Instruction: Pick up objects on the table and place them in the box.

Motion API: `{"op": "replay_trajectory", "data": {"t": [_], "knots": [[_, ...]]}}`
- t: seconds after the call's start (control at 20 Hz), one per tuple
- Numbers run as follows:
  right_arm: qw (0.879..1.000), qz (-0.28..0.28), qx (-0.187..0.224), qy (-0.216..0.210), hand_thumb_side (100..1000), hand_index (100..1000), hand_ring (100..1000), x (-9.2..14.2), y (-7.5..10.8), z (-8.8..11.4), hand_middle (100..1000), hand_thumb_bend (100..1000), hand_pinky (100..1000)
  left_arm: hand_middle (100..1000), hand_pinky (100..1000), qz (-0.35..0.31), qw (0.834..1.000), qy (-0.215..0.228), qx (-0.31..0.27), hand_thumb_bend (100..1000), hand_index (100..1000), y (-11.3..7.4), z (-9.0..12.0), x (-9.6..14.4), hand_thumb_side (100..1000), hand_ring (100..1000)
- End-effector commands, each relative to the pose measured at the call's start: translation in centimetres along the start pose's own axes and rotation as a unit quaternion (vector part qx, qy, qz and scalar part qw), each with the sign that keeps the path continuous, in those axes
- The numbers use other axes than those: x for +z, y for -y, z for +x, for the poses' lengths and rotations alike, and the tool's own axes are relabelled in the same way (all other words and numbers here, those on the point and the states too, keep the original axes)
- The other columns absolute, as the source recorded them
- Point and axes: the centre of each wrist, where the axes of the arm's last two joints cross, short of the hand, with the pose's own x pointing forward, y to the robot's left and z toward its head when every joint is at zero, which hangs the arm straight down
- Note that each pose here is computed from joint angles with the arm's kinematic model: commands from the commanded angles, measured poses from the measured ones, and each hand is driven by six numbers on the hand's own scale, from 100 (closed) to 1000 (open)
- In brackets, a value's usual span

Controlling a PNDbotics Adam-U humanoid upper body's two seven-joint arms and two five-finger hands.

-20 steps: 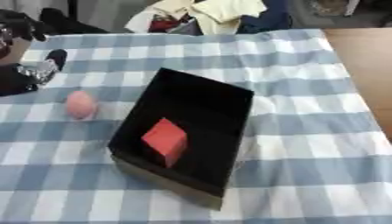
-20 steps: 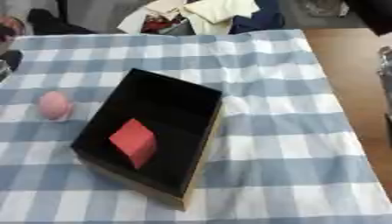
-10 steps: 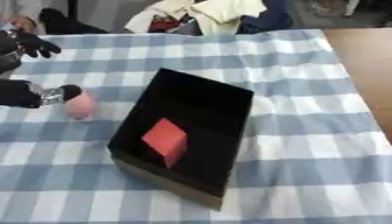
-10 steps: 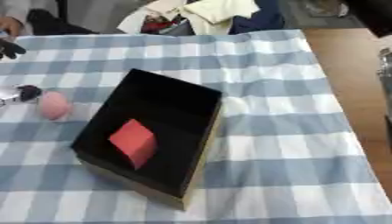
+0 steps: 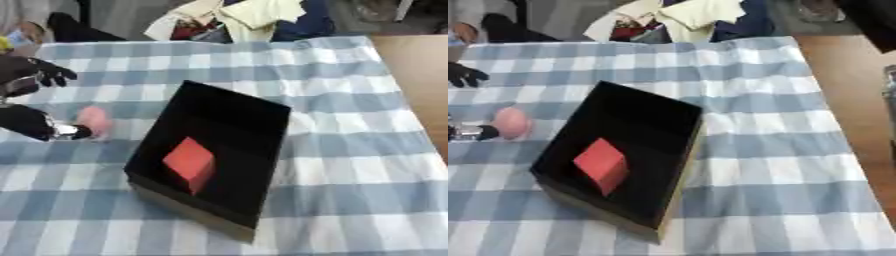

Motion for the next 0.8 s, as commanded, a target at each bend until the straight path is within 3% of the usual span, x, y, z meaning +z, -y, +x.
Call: {"op": "replay_trajectory", "data": {"t": [0.05, 0.25, 0.6, 0.8], "knots": [[1.0, -0.008, 0.01, 0.01, 789, 827, 905, -0.2, 0.6, 0.5, 796, 100, 949, 807, 757, -0.007, 1.0, -0.009, 0.006, 513, 965, -0.8, -0.2, 0.1, 576, 846], [1.0, -0.008, 0.009, 0.007, 793, 827, 905, -0.2, 0.5, 0.4, 796, 100, 950, 815, 749, -0.018, 1.0, -0.014, 0.018, 418, 966, -0.6, -0.1, -0.6, 504, 848], [1.0, -0.011, 0.007, 0.001, 798, 826, 904, 0.0, 0.4, 0.3, 795, 100, 951, 833, 768, -0.034, 0.998, -0.047, 0.017, 353, 958, 0.1, -0.7, -2.3, 421, 857], [1.0, -0.012, 0.005, 0.0, 799, 826, 904, 0.1, 0.4, 0.2, 795, 100, 951, 839, 781, -0.052, 0.996, -0.064, 0.016, 363, 963, 0.7, -1.4, -3.3, 433, 865]]}}
